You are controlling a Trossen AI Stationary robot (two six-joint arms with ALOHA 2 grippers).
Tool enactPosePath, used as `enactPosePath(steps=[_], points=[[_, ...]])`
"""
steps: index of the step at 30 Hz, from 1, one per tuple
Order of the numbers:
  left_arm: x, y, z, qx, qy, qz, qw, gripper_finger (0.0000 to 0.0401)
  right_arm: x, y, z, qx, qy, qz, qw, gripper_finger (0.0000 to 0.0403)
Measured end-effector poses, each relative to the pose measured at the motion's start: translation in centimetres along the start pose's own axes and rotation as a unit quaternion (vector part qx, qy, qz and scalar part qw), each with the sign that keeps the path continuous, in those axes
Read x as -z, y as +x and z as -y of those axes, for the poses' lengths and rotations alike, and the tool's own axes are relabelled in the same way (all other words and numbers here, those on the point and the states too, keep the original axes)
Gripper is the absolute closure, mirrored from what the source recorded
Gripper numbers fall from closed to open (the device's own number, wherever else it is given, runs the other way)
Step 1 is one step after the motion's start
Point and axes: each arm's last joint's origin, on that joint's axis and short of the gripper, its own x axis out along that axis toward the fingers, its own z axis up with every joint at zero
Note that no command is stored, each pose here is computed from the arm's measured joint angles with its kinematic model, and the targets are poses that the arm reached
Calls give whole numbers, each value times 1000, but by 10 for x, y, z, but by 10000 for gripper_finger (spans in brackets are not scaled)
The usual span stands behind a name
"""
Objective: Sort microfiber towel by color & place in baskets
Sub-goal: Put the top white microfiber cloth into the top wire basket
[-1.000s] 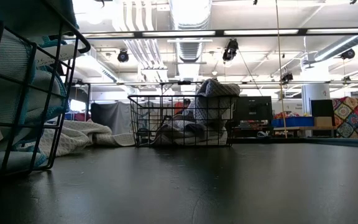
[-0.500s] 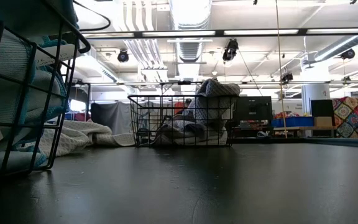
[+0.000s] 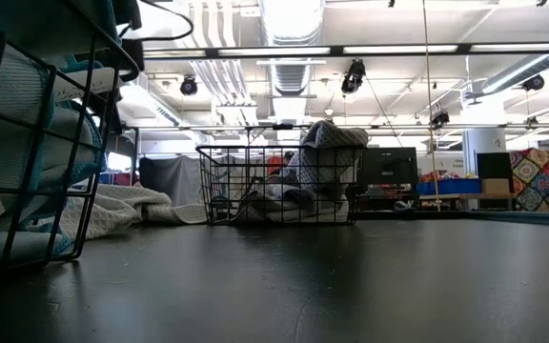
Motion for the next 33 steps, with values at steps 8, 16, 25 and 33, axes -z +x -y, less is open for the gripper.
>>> enactPosePath(steps=[8, 16, 25, 33], points=[[-11, 9, 5, 88, 97, -15, 991, 333, 3, 1, -1, -14, -4, -24, 1000, 257], [-14, 24, -6, -104, 82, -69, 989, 333, 7, 4, -1, 0, -5, -42, 999, 257], [-15, 42, -8, -130, 32, -110, 985, 333, 8, 4, 0, 6, -2, -47, 999, 257], [-16, 60, -8, -138, 33, -145, 979, 326, 8, 4, 0, 6, -2, -47, 999, 257]])
